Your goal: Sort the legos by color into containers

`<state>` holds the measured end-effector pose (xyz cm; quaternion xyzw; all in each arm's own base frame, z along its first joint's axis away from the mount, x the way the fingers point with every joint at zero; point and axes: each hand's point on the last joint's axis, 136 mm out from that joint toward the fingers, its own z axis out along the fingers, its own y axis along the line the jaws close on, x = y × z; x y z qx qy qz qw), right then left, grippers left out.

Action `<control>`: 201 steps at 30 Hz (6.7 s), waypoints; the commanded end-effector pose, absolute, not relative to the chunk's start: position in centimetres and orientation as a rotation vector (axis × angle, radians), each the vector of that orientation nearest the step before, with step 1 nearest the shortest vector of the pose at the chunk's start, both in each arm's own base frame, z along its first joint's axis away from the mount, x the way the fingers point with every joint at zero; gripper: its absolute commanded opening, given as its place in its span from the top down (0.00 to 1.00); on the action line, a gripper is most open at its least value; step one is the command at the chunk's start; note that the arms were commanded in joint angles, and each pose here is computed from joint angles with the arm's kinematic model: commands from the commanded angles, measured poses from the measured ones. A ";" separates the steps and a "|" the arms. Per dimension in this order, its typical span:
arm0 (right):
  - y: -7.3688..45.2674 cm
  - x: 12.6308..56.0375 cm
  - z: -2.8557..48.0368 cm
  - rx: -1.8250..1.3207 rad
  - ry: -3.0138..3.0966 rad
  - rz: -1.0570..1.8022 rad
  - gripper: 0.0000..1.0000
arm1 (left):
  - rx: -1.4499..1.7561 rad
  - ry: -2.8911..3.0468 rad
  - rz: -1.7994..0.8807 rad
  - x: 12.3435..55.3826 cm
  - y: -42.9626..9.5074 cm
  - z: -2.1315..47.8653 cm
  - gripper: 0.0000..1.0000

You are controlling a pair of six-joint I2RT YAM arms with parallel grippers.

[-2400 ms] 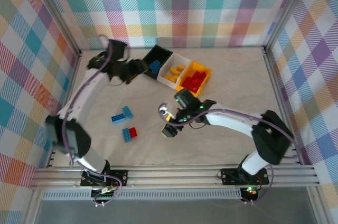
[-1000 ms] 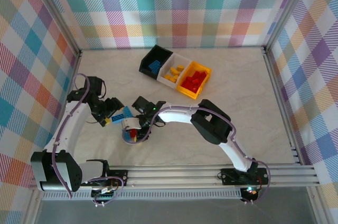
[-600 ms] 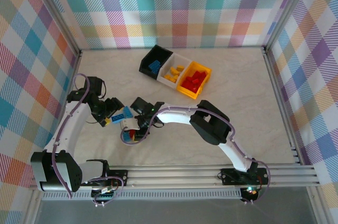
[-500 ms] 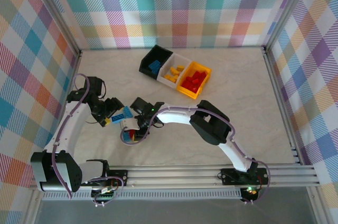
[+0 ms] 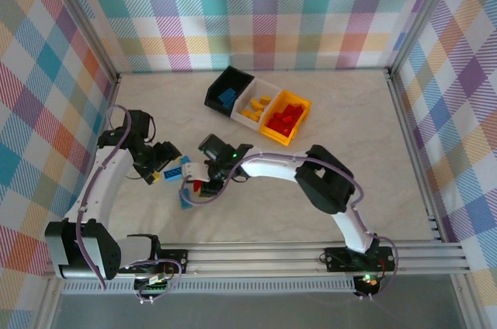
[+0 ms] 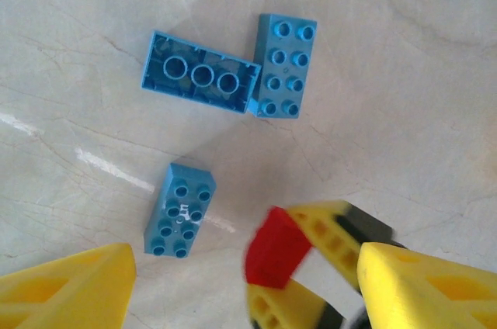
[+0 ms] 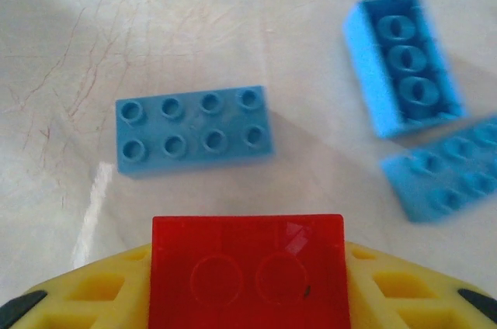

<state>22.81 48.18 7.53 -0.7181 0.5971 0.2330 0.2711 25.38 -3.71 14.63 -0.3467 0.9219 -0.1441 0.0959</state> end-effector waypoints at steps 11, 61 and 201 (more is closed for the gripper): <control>33.0 38.3 13.3 -1.395 1.965 0.381 0.54 | -0.930 2.758 -0.470 27.5 -4.6 15.6 0.23; 20.0 52.2 11.5 -0.950 2.255 0.156 0.27 | -0.779 3.095 -0.171 21.7 -5.8 10.3 0.17; 18.2 28.3 21.1 -0.243 2.263 0.687 0.26 | -0.605 2.437 -1.029 62.3 -22.6 15.1 0.57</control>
